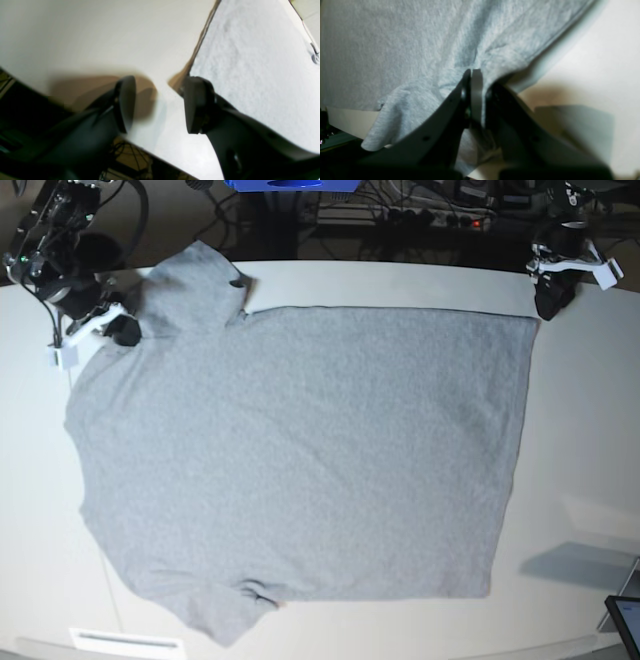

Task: Fold the T-shirt properly
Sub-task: 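Lower the left gripper and grasp the opposite shoulder corner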

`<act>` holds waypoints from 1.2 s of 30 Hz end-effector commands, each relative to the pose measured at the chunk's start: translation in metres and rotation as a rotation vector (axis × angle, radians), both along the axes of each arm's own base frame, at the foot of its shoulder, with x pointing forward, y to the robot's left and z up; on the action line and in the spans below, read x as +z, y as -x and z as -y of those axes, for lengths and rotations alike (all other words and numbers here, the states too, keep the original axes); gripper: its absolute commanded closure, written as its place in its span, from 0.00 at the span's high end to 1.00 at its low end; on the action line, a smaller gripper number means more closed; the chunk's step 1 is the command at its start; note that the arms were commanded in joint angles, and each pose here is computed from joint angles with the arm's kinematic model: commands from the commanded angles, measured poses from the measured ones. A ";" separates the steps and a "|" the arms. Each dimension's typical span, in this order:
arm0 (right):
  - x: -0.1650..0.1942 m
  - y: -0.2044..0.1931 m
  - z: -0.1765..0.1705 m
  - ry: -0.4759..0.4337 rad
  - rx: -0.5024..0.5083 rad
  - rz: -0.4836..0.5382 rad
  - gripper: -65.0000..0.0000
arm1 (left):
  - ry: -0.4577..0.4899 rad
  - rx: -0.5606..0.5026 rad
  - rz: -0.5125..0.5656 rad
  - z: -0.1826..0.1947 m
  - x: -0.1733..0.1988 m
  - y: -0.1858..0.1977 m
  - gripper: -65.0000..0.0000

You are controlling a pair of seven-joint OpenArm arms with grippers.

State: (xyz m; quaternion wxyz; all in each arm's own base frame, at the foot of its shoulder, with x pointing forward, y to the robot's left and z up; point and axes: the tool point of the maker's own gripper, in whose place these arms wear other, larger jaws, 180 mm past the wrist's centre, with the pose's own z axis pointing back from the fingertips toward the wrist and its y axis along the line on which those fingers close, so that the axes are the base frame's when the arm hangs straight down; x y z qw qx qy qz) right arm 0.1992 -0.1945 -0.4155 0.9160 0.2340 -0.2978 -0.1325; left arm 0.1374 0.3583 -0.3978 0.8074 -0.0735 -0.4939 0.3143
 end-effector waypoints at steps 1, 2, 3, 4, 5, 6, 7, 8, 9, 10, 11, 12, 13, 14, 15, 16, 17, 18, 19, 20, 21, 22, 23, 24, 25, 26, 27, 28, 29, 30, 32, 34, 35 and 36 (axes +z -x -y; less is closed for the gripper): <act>0.002 0.001 0.005 0.019 0.008 0.001 0.00 | 0.001 -0.028 -0.063 0.000 -0.006 0.001 0.47; 0.002 0.001 0.005 0.019 0.008 0.001 0.00 | 0.011 -0.037 -0.075 0.003 -0.008 0.000 0.47; 0.002 0.001 0.005 0.019 0.008 0.001 0.00 | 0.017 -0.043 -0.079 0.004 -0.009 -0.001 0.47; 0.002 0.001 0.005 0.019 0.007 0.001 0.00 | 0.018 -0.045 -0.075 0.005 -0.009 -0.004 0.47; 0.002 0.001 0.005 0.019 0.007 0.001 0.00 | 0.016 -0.047 -0.073 0.005 -0.009 -0.006 0.47; 0.002 0.001 0.005 0.019 0.007 0.001 0.00 | 0.017 -0.051 -0.070 0.006 -0.009 -0.008 0.47; 0.002 0.001 0.005 0.019 0.007 0.001 0.00 | 0.019 -0.053 -0.065 0.007 -0.008 -0.011 0.47; 0.002 0.001 0.005 0.019 0.007 0.001 0.00 | 0.020 -0.054 -0.061 0.008 -0.008 -0.013 0.47; 0.002 0.001 0.005 0.019 0.007 0.001 0.00 | 0.021 -0.055 -0.058 0.008 -0.007 -0.015 0.47; 0.002 0.001 0.005 0.019 0.008 0.001 0.00 | 0.022 -0.056 -0.059 0.009 -0.008 -0.014 0.47; 0.002 0.001 0.004 0.018 0.010 0.001 0.00 | 0.022 -0.056 -0.059 0.009 -0.008 -0.014 0.47; 0.002 0.001 0.004 0.018 0.010 0.001 0.00 | 0.022 -0.056 -0.059 0.009 -0.008 -0.014 0.47; 0.002 0.001 0.004 0.018 0.010 0.001 0.00 | 0.023 -0.055 -0.060 0.009 -0.009 -0.014 0.47; 0.002 0.001 0.004 0.018 0.010 0.001 0.00 | 0.025 -0.057 -0.060 0.010 -0.009 -0.015 0.47; 0.002 0.001 0.004 0.017 0.009 0.001 0.00 | 0.032 -0.068 -0.064 0.014 -0.012 -0.016 0.47; 0.002 0.001 0.004 0.017 0.009 0.001 0.00 | 0.039 -0.087 -0.068 0.020 -0.014 -0.018 0.47; 0.002 0.001 0.004 0.017 0.009 0.001 0.00 | 0.045 -0.102 -0.069 0.025 -0.015 -0.021 0.47; 0.002 0.001 0.004 0.017 0.009 0.001 0.00 | 0.049 -0.112 -0.069 0.029 -0.016 -0.022 0.47; 0.002 0.001 0.004 0.017 0.009 0.001 0.00 | 0.054 -0.119 -0.070 0.033 -0.018 -0.023 0.47; 0.001 0.001 0.003 0.015 0.009 0.001 0.00 | 0.060 -0.123 -0.070 0.035 -0.019 -0.024 0.47; 0.001 0.001 0.003 0.015 0.009 0.001 0.00 | 0.062 -0.126 -0.062 0.036 -0.018 -0.028 0.47; 0.001 0.001 0.003 0.015 0.009 0.001 0.00 | 0.065 -0.125 -0.060 0.037 -0.018 -0.030 0.47; 0.001 0.001 0.003 0.015 0.009 0.001 0.00 | 0.065 -0.125 -0.059 0.037 -0.018 -0.030 0.47; 0.001 0.001 0.003 0.015 0.009 0.000 0.00 | 0.065 -0.125 -0.058 0.037 -0.018 -0.031 0.47; -0.001 0.002 0.003 0.010 0.007 -0.007 0.00 | 0.065 -0.126 -0.055 0.037 -0.018 -0.032 0.47; -0.004 0.004 0.003 0.004 0.005 -0.015 0.00 | 0.065 -0.126 -0.055 0.037 -0.018 -0.032 0.47; -0.008 0.006 0.003 -0.004 0.002 -0.029 0.00 | 0.065 -0.126 -0.055 0.037 -0.018 -0.032 0.47; -0.012 0.008 0.003 -0.012 -0.002 -0.042 0.00 | 0.065 -0.126 -0.055 0.037 -0.018 -0.032 0.47; -0.016 0.010 0.002 -0.020 -0.005 -0.052 0.00 | 0.065 -0.126 -0.055 0.037 -0.018 -0.032 0.47; -0.018 0.011 0.002 -0.026 -0.007 -0.060 0.00 | 0.065 -0.126 -0.055 0.037 -0.018 -0.032 0.47; -0.020 0.012 0.001 -0.030 -0.009 -0.065 0.00 | 0.065 -0.126 -0.053 0.037 -0.017 -0.033 0.47; -0.020 0.012 0.001 -0.030 -0.008 -0.065 0.00 | 0.065 -0.126 -0.053 0.037 -0.017 -0.033 0.47; -0.020 0.012 0.001 -0.030 -0.008 -0.064 0.00 | 0.065 -0.126 -0.052 0.037 -0.017 -0.033 0.47; -0.020 0.012 0.001 -0.030 -0.008 -0.064 0.00 | 0.065 -0.126 -0.052 0.037 -0.017 -0.033 0.47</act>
